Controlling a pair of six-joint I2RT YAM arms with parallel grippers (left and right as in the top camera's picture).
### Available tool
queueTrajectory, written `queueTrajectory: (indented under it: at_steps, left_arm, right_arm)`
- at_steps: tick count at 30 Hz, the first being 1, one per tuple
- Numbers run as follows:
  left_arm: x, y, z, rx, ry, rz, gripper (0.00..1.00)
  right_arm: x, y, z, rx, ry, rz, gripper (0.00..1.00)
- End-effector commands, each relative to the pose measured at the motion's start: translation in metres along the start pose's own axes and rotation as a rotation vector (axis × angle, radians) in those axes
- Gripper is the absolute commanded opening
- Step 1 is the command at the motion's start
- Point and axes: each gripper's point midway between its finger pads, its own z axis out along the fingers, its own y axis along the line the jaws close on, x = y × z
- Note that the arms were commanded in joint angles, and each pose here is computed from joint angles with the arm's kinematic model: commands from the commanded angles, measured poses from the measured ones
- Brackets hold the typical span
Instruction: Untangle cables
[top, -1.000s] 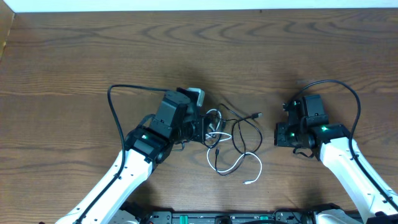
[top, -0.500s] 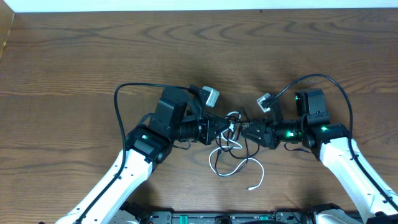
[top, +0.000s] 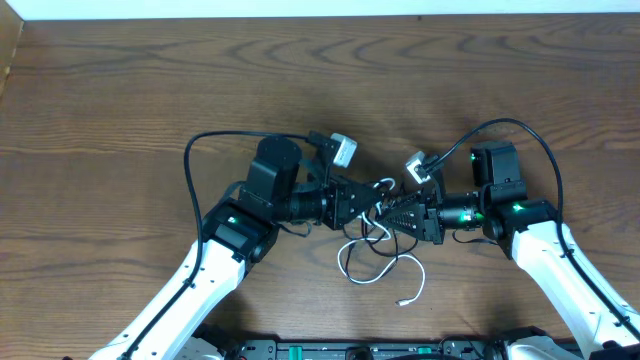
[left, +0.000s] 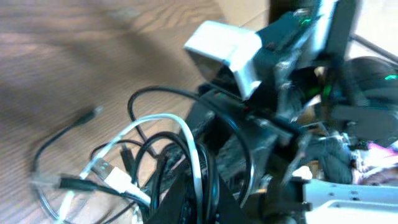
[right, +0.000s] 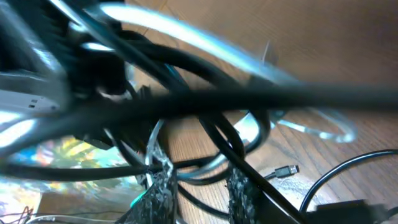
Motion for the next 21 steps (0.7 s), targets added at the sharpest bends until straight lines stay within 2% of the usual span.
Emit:
queueTrajectory:
  at_steps: [1, 7, 11, 13, 14, 16, 17, 21]
  left_arm:
    - [0.0, -0.019, -0.001, 0.095, 0.019, -0.027, 0.08]
    - [0.002, -0.03, -0.002, 0.155, 0.04, -0.027, 0.08]
    - [0.003, -0.03, -0.002, 0.156, 0.043, -0.027, 0.08]
    - [0.005, -0.031, 0.0, 0.155, 0.048, -0.024, 0.08]
    - [0.006, -0.031, 0.001, 0.156, 0.052, -0.011, 0.08]
    - [0.01, -0.029, 0.003, 0.149, 0.064, 0.002, 0.08]
    - [0.012, -0.027, 0.004, 0.142, 0.07, 0.005, 0.08]
    - [0.016, -0.016, 0.005, 0.094, 0.08, -0.018, 0.08]
  right_arm:
    - [-0.002, 0.0, 0.0, 0.015, -0.002, 0.01, 0.2]
    - [-0.002, -0.008, -0.001, 0.064, -0.001, 0.037, 0.19]
    - [-0.003, -0.008, -0.001, 0.063, -0.007, 0.047, 0.28]
    - [-0.006, -0.008, -0.001, 0.062, -0.015, 0.072, 0.29]
    - [-0.006, -0.008, -0.001, 0.06, -0.017, 0.08, 0.27]
    - [-0.007, -0.013, -0.001, 0.09, -0.02, 0.079, 0.05]
    - [-0.005, -0.023, -0.003, 0.148, -0.019, 0.109, 0.01]
    - [0.025, -0.096, -0.034, 0.634, -0.019, 0.442, 0.01]
